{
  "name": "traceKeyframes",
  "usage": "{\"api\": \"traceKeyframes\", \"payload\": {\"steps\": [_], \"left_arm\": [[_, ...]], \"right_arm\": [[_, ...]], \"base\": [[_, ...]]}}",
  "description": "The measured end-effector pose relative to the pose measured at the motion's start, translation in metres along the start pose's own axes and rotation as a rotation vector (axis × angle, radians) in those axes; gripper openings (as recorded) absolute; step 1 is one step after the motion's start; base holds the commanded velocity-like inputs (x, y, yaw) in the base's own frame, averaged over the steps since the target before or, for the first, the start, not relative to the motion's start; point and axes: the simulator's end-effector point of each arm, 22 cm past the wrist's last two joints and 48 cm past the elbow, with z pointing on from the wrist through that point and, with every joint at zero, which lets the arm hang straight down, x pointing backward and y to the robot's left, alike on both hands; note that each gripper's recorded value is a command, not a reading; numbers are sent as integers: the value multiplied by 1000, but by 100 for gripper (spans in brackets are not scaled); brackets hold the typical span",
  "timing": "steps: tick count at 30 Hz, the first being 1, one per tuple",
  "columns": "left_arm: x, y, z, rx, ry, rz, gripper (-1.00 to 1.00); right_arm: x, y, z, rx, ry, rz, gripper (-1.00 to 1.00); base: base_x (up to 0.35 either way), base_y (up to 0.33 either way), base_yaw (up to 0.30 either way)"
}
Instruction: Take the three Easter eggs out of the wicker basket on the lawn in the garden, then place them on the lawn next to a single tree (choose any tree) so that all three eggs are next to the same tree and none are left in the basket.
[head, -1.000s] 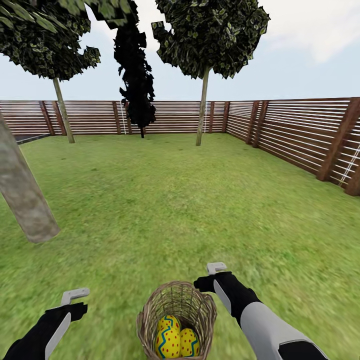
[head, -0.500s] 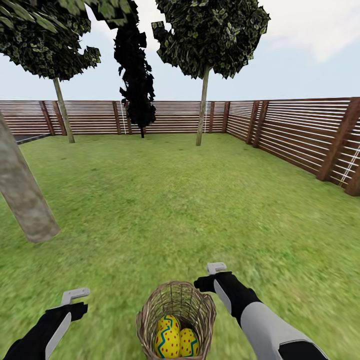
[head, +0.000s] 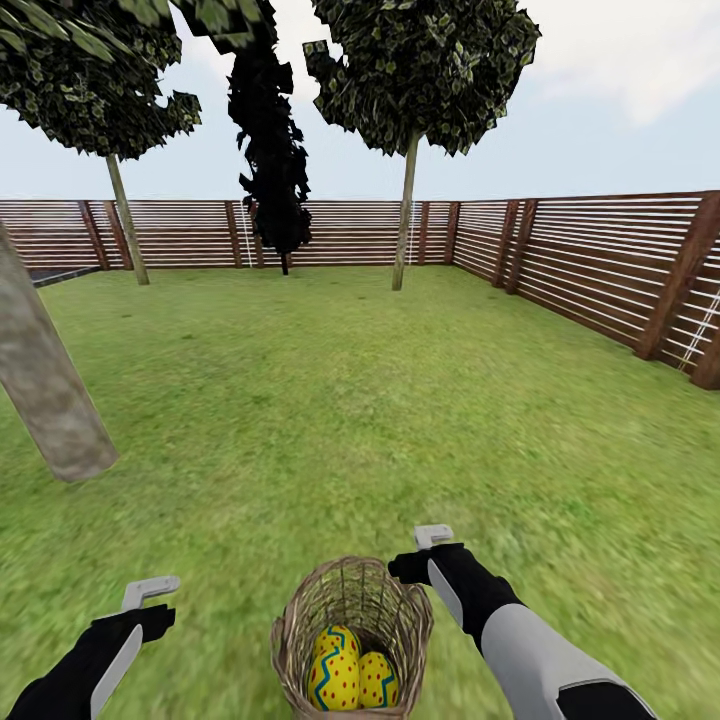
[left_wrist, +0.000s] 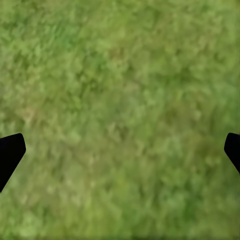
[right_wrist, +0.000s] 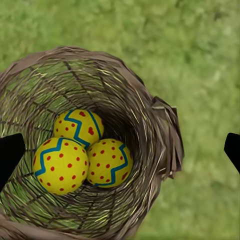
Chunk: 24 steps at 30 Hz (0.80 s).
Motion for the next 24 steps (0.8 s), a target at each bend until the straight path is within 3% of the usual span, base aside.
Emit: {"api": "traceKeyframes", "payload": {"steps": [24], "left_arm": [[23,-5,33,6,-12,-4,100]], "right_arm": [[28,-7,35,4,-2,2,100]], "base": [[0,0,0]]}}
